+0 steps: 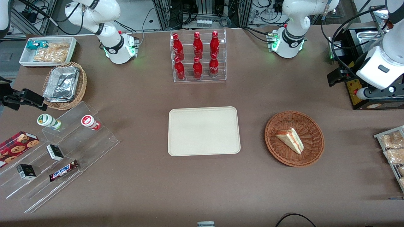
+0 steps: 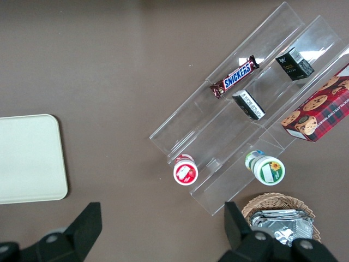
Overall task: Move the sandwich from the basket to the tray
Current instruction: 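Move the left gripper over the wicker basket toward the wrapped sandwich, then lower the left gripper and close it on the wrapped sandwich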
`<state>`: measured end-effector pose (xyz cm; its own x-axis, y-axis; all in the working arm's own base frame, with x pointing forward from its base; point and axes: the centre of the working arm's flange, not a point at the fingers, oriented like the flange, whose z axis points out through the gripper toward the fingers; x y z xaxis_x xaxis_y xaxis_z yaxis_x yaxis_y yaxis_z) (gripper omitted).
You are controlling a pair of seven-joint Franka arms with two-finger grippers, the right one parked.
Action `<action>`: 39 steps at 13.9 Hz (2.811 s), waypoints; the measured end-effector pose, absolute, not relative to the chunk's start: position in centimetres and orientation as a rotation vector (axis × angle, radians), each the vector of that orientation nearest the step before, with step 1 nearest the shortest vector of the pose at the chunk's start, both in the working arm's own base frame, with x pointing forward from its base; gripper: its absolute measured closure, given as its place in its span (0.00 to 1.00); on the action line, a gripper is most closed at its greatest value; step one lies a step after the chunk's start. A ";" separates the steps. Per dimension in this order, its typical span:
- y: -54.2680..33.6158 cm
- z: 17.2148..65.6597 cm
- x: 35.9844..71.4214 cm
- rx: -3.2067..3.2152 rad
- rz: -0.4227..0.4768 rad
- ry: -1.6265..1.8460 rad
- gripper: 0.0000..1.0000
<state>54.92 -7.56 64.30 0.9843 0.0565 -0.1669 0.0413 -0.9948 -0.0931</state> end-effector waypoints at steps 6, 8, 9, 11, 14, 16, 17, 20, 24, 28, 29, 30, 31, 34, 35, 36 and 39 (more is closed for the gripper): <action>-7.3 62.2 56.0 -3.037 0.320 -0.075 0.00; -7.5 60.1 57.0 -3.035 0.377 -0.065 0.00; -7.8 58.8 57.6 -3.038 0.407 -0.054 0.00; -9.5 55.8 58.8 -3.082 0.488 -0.003 0.00; -15.5 50.8 60.1 -3.138 0.577 0.169 0.00; -20.7 48.4 60.1 -3.170 0.584 0.284 0.00; -23.2 47.5 59.9 -3.183 0.580 0.289 0.00; -28.5 45.5 58.5 -3.144 0.575 0.198 0.00; -27.4 45.1 59.2 -3.105 0.550 0.022 0.00; -22.6 41.3 60.6 -2.922 0.537 -0.405 0.00; -20.8 40.1 61.0 -2.886 0.553 -0.475 0.00; -19.3 39.2 61.4 -2.855 0.560 -0.544 0.00; -18.3 38.4 61.7 -2.830 0.549 -0.627 0.00; -16.9 34.7 62.0 -2.787 0.480 -0.824 0.00; -16.5 33.3 61.9 -2.776 0.461 -0.872 0.00; -15.8 31.9 61.8 -2.761 0.442 -0.928 0.00; -14.1 28.4 61.3 -2.735 0.390 -1.046 0.00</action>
